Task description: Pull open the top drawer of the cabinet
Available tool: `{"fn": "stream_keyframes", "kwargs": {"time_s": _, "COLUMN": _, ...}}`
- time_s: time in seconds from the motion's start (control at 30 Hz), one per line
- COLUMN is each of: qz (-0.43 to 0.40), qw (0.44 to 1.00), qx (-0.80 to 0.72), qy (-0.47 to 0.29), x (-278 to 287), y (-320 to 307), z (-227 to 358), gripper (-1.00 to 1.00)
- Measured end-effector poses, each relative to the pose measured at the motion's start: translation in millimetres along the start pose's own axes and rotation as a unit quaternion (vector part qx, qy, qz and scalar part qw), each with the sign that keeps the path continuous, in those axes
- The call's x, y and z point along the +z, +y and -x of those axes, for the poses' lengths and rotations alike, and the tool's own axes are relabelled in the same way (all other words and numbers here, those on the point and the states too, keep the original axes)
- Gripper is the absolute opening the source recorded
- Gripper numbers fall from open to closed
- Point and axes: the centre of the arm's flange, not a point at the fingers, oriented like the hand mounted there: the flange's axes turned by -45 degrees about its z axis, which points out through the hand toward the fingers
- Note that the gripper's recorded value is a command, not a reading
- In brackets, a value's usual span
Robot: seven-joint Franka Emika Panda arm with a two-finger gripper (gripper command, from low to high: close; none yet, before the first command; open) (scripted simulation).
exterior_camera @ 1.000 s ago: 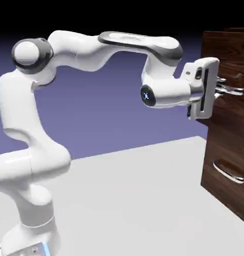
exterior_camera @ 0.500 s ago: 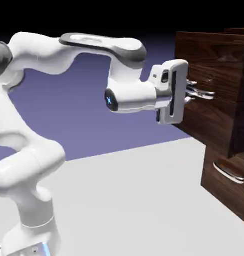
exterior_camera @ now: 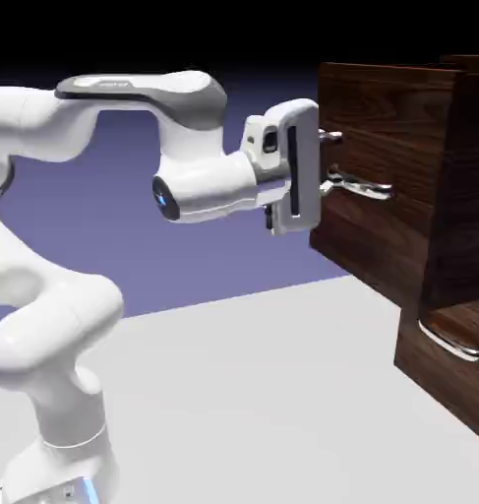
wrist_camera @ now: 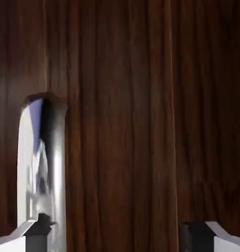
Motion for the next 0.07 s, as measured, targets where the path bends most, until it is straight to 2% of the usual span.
{"fn": "stream_keyframes", "kwargs": {"time_s": 0.07, "qz": 0.014, "qw": 1.0, "qx": 0.005, "qy": 0.002, "x": -12.4, "y": 5.2, "z": -2.0, "gripper": -1.0}}
